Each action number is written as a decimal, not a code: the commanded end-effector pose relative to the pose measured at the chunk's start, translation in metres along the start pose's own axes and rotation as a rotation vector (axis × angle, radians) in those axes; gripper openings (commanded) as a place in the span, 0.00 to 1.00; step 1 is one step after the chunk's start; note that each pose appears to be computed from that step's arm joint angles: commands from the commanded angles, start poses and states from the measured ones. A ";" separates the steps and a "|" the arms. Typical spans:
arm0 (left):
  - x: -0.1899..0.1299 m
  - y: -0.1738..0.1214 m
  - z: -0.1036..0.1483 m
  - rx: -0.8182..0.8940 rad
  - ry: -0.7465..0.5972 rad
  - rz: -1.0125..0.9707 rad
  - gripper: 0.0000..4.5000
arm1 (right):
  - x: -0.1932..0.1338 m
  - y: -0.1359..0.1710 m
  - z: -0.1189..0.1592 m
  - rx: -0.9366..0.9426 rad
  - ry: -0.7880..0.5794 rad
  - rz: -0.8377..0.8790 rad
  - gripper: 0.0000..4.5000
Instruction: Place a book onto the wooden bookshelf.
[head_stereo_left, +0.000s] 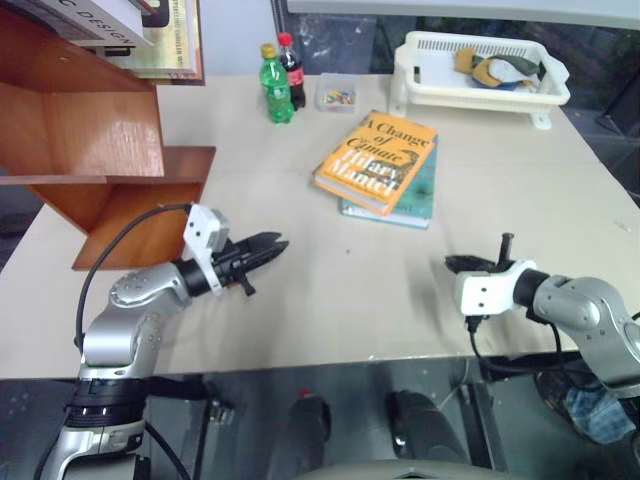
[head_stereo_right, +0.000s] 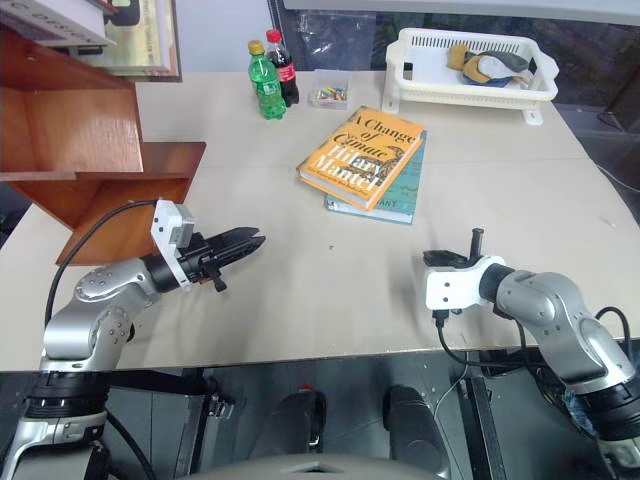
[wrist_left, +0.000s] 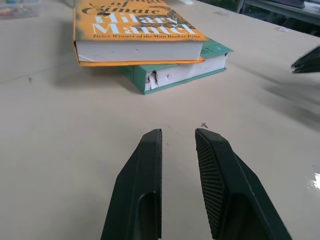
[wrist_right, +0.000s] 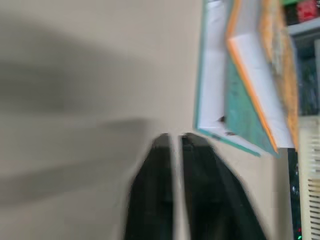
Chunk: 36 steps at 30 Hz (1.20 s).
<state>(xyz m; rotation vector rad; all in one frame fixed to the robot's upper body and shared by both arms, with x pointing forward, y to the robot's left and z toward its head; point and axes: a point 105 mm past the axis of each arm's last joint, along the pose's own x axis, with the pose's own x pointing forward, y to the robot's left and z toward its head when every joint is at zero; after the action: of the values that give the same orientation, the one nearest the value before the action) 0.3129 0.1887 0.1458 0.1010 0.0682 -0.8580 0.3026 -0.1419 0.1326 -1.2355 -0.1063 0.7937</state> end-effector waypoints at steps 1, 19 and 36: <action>0.005 0.000 0.011 0.048 -0.028 -0.019 0.26 | 0.017 -0.032 0.003 0.063 0.018 -0.132 0.42; -0.004 0.000 0.013 0.054 -0.039 0.041 0.26 | 0.047 -0.084 0.004 1.271 -0.126 -0.202 0.01; 0.006 -0.002 0.009 0.036 -0.005 0.056 0.26 | 0.036 -0.078 -0.008 1.390 -0.036 -0.343 0.58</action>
<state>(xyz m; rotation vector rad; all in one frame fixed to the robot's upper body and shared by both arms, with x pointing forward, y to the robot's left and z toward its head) 0.3152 0.1884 0.1431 0.1044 0.0846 -0.7955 0.3720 -0.1313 0.1664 0.1373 0.2757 0.4199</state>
